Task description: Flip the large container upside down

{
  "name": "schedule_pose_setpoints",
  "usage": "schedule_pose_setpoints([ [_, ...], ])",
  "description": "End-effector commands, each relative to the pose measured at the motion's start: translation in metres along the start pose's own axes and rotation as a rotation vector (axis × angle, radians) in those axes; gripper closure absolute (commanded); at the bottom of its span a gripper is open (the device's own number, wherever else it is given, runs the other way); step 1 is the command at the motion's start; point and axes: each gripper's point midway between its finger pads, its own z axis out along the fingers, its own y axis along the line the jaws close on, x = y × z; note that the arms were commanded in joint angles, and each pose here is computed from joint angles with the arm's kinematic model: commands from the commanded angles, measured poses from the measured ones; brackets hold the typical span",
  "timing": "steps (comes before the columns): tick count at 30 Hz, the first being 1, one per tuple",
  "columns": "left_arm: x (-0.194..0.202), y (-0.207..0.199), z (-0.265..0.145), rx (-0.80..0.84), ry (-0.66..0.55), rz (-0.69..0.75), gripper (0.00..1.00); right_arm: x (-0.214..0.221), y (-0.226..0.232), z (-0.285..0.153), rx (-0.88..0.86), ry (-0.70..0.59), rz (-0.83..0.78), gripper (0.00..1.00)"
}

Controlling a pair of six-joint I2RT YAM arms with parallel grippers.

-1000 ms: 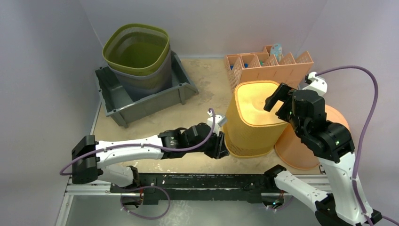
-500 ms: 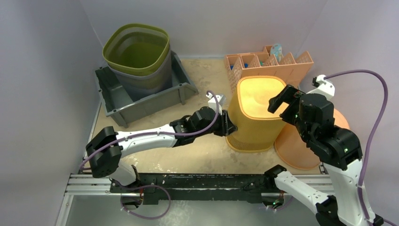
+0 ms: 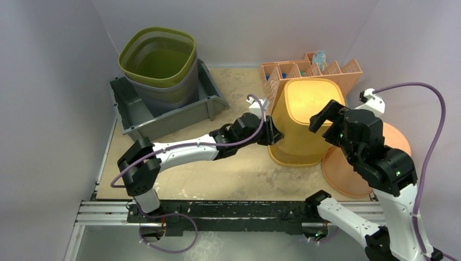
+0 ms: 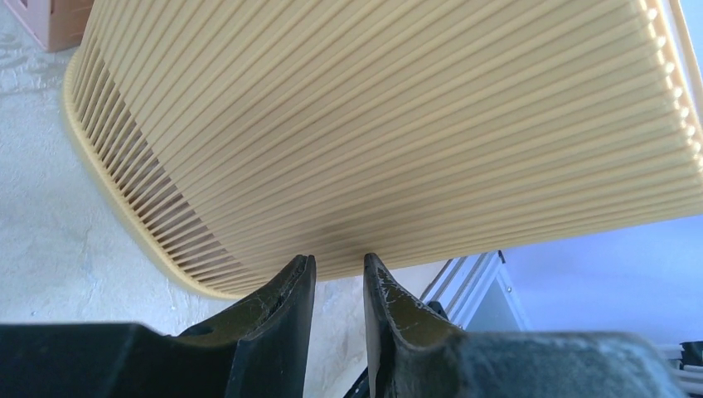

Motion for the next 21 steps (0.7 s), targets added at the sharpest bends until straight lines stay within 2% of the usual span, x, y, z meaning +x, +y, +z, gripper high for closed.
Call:
schedule_pose_setpoints([
  [1, -0.054, -0.017, 0.014, 0.035, -0.165, -0.032, 0.73, 0.005, 0.000, 0.004, 0.009, 0.008, 0.013, 0.00],
  [8, -0.077, -0.009, 0.029, -0.006, -0.188, 0.005, 0.72, 0.011, 0.000, 0.007, 0.009, 0.025, 0.005, 0.00],
  [12, -0.071, -0.005, 0.021, -0.020, -0.141, 0.067, 0.73, 0.012, 0.002, 0.009, 0.000, 0.028, 0.007, 0.00],
  [17, -0.047, 0.010, -0.012, -0.059, -0.014, 0.165, 0.73, 0.009, 0.008, 0.012, -0.022, 0.013, 0.001, 0.00],
  [21, -0.043, 0.038, -0.063, -0.188, 0.071, 0.305, 0.72, 0.007, 0.021, 0.019, -0.066, 0.007, -0.022, 0.00],
])
